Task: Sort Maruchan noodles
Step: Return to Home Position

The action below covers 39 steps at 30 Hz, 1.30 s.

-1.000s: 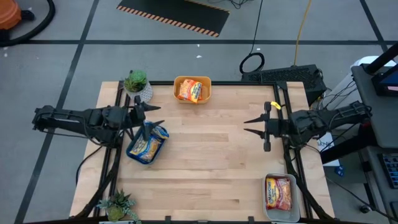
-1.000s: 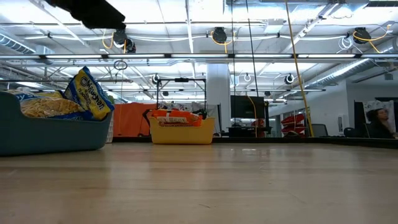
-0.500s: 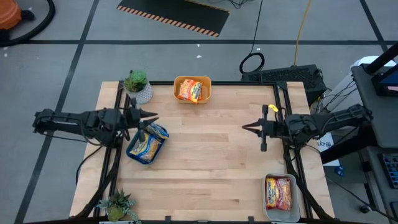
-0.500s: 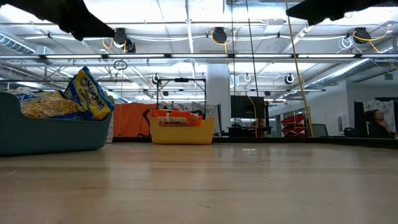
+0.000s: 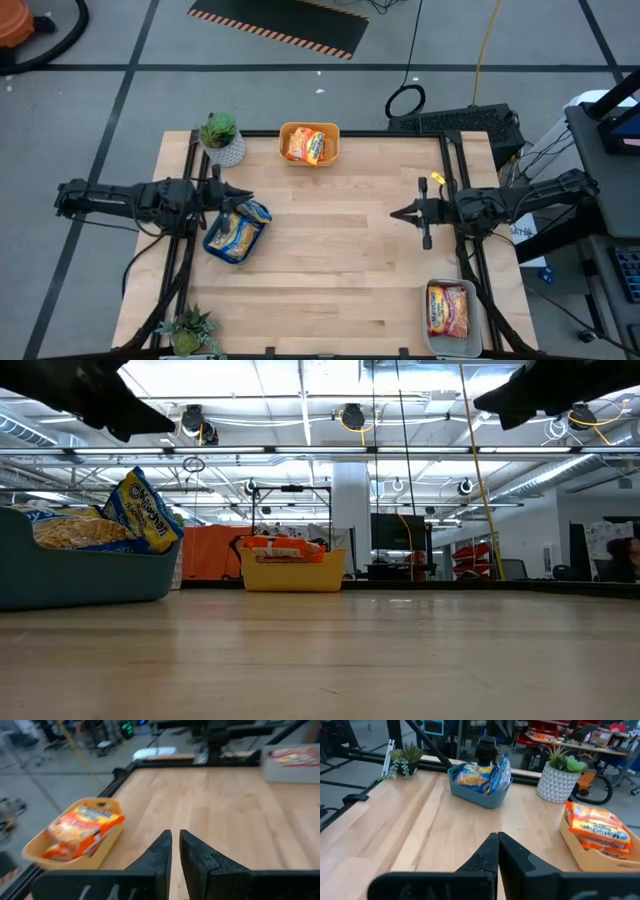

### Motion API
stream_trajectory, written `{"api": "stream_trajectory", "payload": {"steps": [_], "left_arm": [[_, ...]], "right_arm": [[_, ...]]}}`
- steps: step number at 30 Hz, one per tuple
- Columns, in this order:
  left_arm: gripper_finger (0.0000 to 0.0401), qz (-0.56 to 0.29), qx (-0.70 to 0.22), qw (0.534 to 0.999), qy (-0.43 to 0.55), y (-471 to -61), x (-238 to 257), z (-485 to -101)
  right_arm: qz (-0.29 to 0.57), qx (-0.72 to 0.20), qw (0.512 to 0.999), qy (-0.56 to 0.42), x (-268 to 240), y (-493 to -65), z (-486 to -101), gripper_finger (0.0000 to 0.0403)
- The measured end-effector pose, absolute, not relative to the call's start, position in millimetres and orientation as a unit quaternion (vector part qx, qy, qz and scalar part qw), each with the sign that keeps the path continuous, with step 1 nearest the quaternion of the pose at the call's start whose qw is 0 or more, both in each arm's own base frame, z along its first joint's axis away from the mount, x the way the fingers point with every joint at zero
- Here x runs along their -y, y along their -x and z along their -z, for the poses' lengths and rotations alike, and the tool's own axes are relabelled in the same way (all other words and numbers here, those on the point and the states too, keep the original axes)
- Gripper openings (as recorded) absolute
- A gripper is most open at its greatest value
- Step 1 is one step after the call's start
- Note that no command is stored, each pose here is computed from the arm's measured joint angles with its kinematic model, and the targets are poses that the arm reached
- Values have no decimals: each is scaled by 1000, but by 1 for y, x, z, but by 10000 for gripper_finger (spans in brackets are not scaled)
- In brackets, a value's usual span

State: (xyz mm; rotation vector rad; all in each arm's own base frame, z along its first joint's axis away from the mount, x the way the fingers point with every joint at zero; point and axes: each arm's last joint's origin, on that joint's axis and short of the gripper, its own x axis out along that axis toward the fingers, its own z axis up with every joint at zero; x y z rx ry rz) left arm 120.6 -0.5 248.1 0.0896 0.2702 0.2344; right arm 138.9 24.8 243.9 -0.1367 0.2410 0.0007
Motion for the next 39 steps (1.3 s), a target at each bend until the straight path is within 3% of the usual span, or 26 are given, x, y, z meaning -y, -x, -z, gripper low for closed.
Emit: {"api": "stream_trajectory", "payload": {"steps": [16, 27, 39], "left_arm": [[40, -87, -97, 990, -56, -107, 1, -215], [40, -82, -71, 993, -48, -101, 1, -183], [40, -64, -63, 996, -30, -99, 2, -167]], "right_arm": [[5, -49, 985, 163, -24, -142, -212, 1], [33, -48, 990, 132, -15, -137, -179, 0], [32, -60, 993, 96, -15, -135, -169, 0]]}}
